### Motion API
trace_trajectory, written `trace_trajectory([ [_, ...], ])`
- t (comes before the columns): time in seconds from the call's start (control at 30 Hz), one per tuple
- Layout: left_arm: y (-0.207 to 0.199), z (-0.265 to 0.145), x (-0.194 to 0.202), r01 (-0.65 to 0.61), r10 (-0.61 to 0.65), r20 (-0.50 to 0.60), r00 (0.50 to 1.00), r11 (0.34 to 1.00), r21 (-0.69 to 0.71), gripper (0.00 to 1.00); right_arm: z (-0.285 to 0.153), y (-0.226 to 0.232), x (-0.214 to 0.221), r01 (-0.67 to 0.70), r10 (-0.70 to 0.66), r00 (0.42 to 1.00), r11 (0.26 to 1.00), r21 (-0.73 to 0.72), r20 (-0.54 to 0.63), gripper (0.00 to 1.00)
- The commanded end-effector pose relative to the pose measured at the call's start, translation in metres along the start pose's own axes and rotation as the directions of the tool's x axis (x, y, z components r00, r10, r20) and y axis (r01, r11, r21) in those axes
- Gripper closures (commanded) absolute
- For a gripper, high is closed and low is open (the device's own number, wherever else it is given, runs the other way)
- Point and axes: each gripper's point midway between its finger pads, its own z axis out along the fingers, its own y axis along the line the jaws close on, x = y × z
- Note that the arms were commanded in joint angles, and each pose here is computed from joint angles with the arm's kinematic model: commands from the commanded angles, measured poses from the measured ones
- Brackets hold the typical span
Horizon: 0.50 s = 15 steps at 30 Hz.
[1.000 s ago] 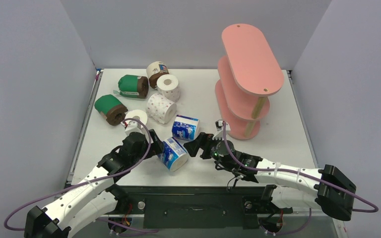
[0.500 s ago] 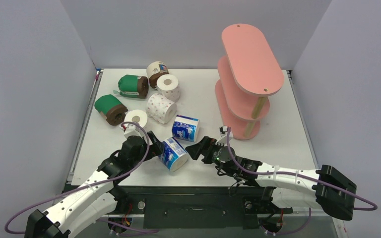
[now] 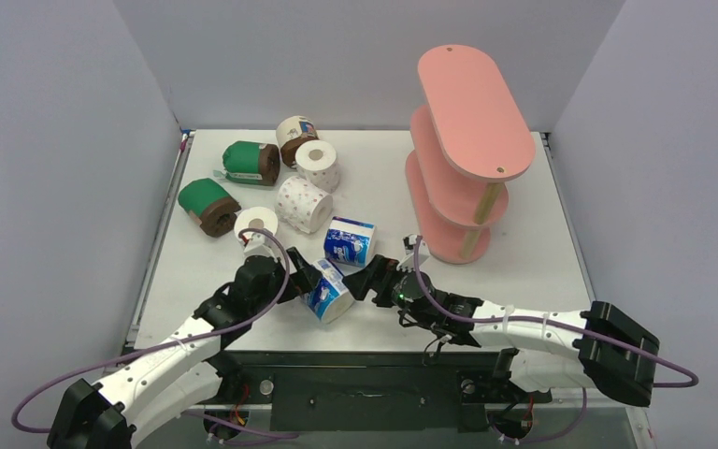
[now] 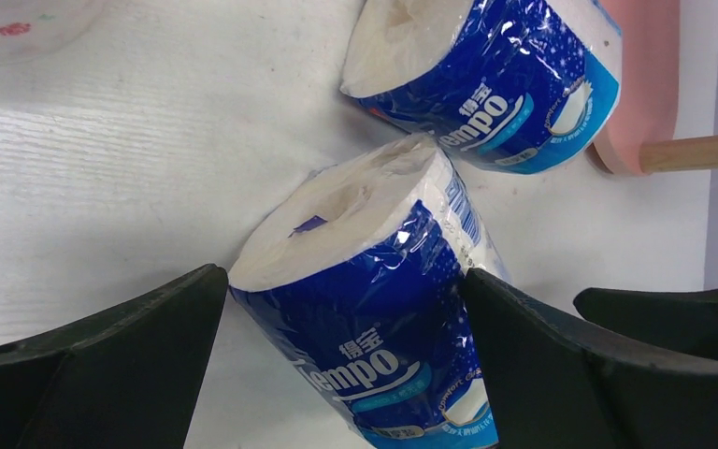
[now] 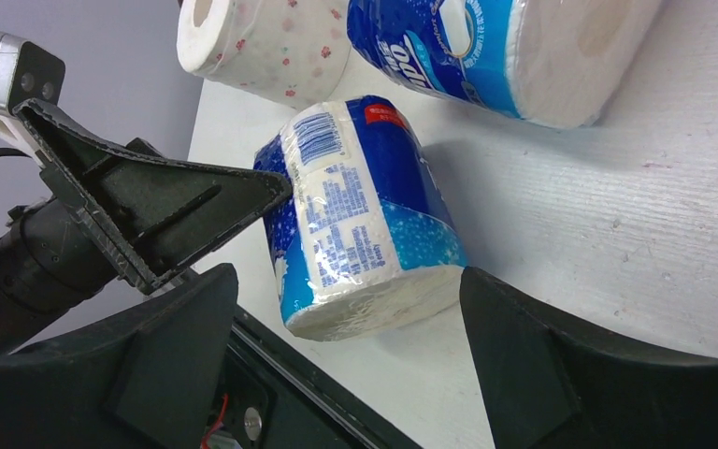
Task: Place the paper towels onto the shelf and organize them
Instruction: Adjust the paper towel at the center of the board.
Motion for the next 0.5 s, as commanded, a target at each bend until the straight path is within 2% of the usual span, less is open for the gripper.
trace_trajectory([
  [0.0, -0.025, -0.004, 0.006, 0.027, -0.024, -0.022, 0.999, 0.991, 0.129, 0.04, 0.004, 0.021, -0.012, -0.010, 0.011, 1.000, 0.998, -0.054, 0.021, 0.16],
  [0.27, -0.035, -0.013, 0.024, 0.064, -0.053, -0.067, 0.996, 0.982, 0.177, 0.12, -0.001, -0.007, -0.027, -0.040, 0.040, 0.997, 0.999, -0.006, 0.061, 0.16],
  [0.37, -0.035, -0.016, 0.029, 0.080, -0.070, -0.067, 0.995, 0.982, 0.169, 0.14, -0.012, -0.018, -0.035, 0.019, -0.022, 0.997, 0.999, 0.038, 0.067, 0.16],
  [0.47, -0.029, -0.015, 0.026, 0.093, -0.089, -0.033, 0.995, 0.986, 0.138, 0.14, -0.025, -0.025, -0.032, 0.103, -0.105, 0.994, 0.992, 0.075, 0.017, 0.16],
])
